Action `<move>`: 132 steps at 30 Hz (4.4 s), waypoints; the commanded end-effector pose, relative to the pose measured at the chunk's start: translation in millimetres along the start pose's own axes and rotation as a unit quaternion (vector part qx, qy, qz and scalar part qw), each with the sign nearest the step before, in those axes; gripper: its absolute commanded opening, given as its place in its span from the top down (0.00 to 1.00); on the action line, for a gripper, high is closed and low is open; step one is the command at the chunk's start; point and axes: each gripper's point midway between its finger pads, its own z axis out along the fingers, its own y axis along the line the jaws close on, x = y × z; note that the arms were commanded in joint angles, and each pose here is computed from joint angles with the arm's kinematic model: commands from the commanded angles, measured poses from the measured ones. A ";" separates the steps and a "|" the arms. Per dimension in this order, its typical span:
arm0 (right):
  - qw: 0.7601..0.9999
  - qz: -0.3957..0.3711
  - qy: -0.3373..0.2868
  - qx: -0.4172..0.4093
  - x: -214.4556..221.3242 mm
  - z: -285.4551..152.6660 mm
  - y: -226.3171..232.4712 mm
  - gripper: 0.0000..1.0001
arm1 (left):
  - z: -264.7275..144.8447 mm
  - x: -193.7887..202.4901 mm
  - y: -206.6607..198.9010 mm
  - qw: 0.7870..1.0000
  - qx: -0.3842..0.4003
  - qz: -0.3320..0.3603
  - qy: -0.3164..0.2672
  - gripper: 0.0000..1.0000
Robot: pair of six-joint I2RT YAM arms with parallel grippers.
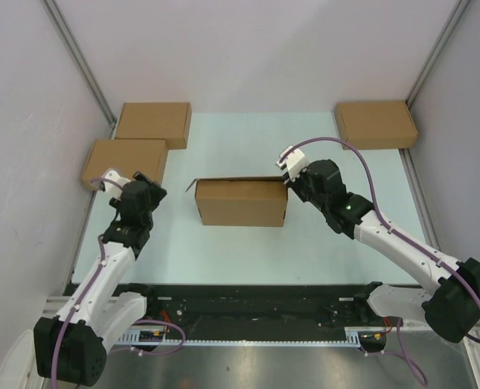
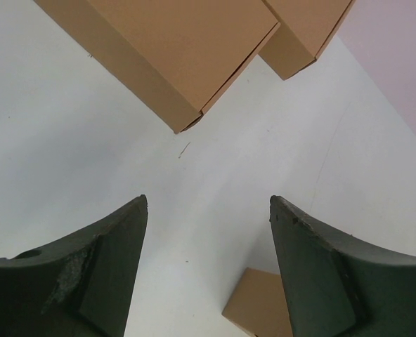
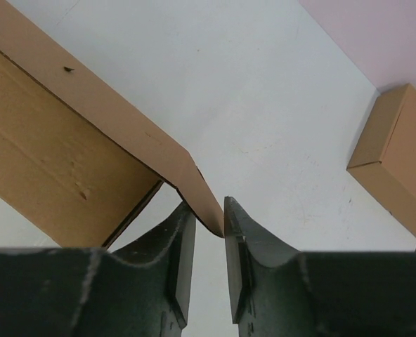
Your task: Fold the paper box
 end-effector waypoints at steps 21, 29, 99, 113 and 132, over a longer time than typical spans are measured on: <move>0.999 0.003 -0.043 0.017 -36.6 -3.5 -6.1 0.90 | -50.9 -68.2 -73.1 0.963 0.200 0.156 -0.087 0.22; 0.999 0.001 -0.045 0.018 -38.7 -8.2 -4.4 0.90 | -93.2 -43.7 -126.9 0.876 0.409 0.237 -0.092 0.33; 0.998 0.059 -0.009 -0.020 -59.9 -2.1 18.8 0.94 | -81.8 21.0 -163.5 0.839 0.453 0.300 0.026 1.00; 0.985 0.167 0.024 -0.032 -63.7 22.4 21.6 1.00 | -60.4 35.5 -172.7 0.846 0.422 0.320 0.066 1.00; 0.949 0.302 0.060 -0.069 -81.9 41.1 11.9 1.00 | -48.8 54.0 -181.3 0.840 0.409 0.348 0.078 1.00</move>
